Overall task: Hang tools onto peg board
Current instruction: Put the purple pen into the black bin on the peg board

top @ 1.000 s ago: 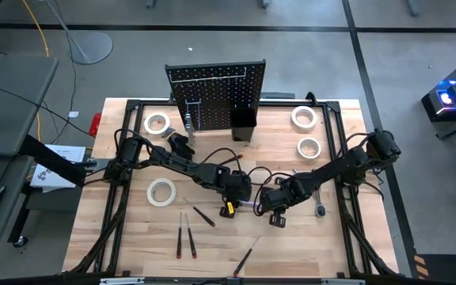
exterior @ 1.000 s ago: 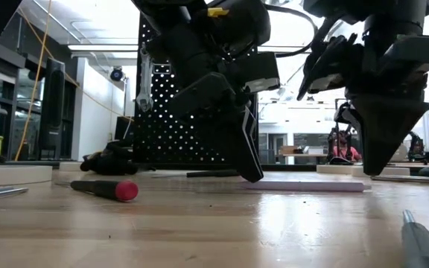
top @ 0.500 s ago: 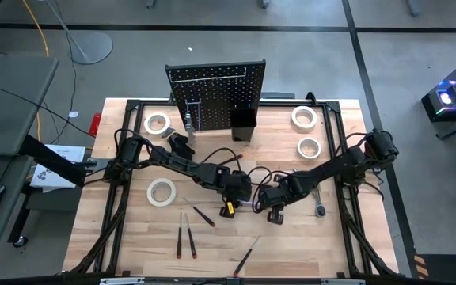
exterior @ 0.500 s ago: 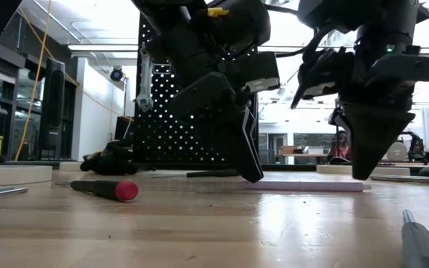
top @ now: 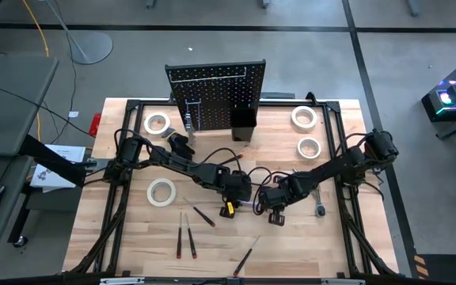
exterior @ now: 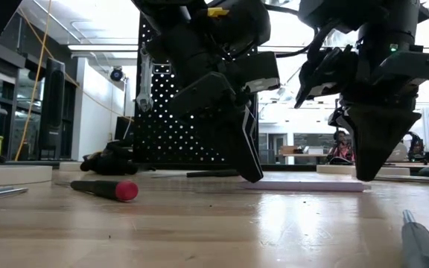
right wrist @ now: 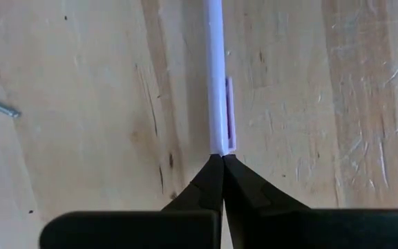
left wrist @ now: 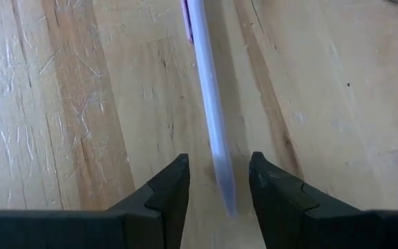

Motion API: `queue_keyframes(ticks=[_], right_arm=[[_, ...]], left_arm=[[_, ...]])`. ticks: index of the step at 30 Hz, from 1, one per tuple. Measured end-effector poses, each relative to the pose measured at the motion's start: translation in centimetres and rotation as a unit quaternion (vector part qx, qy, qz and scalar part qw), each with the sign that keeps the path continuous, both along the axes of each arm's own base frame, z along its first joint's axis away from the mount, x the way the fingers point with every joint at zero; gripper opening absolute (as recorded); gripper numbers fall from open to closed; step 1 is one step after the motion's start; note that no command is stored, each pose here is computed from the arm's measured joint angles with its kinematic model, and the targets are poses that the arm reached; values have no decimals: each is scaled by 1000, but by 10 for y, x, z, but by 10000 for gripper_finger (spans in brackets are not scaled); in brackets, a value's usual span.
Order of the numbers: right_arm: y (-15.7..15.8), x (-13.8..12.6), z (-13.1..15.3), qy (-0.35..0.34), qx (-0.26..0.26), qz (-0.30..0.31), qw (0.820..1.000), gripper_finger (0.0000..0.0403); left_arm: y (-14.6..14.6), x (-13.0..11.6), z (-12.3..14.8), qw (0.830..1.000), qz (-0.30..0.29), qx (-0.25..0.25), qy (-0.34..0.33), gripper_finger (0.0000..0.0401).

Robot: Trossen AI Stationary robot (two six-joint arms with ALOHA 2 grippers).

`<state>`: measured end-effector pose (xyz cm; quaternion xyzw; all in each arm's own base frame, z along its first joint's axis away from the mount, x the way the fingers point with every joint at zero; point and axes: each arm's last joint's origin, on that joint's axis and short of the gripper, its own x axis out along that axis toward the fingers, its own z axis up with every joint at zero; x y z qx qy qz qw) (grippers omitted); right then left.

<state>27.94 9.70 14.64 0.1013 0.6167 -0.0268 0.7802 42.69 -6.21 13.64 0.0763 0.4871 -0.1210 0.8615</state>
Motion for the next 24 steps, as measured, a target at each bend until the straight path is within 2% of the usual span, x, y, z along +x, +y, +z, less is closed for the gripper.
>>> queue_keyframes(ticks=[9, 19, 24], right_arm=[[3, 5, -16, 18, 16, -8, 1000, 0], [3, 6, -16, 18, 13, -12, 1000, 0], [3, 5, -17, 18, 13, -12, 1000, 0]], left_arm=[[0, 0, 0, 1000, 0, 0, 0, 136], [0, -2, -1, 1000, -17, 12, 10, 136], [0, 0, 7, 1000, -20, 14, 16, 136]])
